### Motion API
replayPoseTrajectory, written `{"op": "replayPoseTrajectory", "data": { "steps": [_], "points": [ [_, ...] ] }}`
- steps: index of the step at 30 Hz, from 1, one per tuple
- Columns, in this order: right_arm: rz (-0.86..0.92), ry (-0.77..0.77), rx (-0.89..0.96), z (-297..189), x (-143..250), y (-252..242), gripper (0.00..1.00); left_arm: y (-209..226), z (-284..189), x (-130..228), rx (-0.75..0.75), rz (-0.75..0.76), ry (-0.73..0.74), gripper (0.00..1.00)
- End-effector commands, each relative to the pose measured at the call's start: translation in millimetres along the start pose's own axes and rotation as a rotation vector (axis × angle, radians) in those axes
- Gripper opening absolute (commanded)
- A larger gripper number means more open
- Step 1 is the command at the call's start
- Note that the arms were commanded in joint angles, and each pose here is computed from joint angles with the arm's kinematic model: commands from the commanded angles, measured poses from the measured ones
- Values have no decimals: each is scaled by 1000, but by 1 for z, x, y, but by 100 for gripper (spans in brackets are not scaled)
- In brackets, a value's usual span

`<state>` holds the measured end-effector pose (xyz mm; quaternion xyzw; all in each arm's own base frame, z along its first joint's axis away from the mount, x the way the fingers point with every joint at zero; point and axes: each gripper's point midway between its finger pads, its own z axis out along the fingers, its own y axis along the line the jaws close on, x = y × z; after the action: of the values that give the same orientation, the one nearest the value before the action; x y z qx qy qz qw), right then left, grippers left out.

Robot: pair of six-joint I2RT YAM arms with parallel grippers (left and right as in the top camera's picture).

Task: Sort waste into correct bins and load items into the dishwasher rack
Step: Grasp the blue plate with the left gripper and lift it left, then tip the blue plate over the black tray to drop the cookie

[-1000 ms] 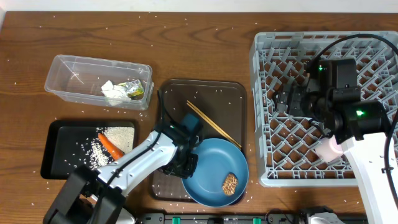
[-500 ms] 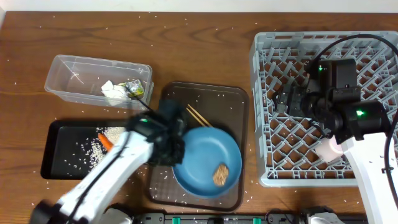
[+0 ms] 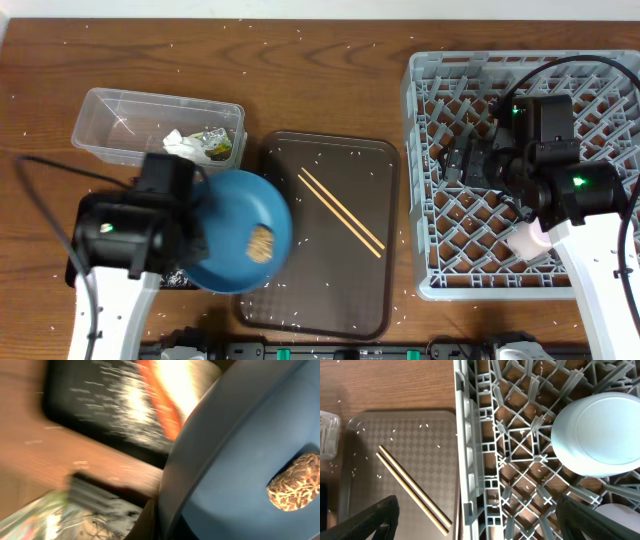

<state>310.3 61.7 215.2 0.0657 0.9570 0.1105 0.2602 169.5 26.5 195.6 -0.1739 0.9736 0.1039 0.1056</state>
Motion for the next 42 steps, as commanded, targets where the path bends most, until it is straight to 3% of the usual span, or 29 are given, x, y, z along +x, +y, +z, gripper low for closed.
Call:
{"op": "replayPoseTrajectory", "data": {
  "steps": [1,13,20,25,34,37,42],
  "points": [
    [19,-15,4,-3,-4,-3,93,57,-27,-24,-244,-118,-153,6],
    [16,-36,-2,-3,-9,-1,94,120,-51,-34,-608,-271,-274,6],
    [2,-79,17,-4,-19,-4,95,122,-32,-40,-755,-216,-174,6],
    [12,-83,34,-4,-20,-9,95,129,-32,-57,-927,-78,-132,6],
    [14,-85,41,-5,-21,-13,95,128,-27,-68,-1002,6,-95,7],
    [15,-76,44,-5,-19,-14,95,130,-34,-69,-1022,97,-72,6],
    [17,-64,48,-5,-16,-15,95,130,-42,-72,-1004,0,-166,6]
  ]
}}
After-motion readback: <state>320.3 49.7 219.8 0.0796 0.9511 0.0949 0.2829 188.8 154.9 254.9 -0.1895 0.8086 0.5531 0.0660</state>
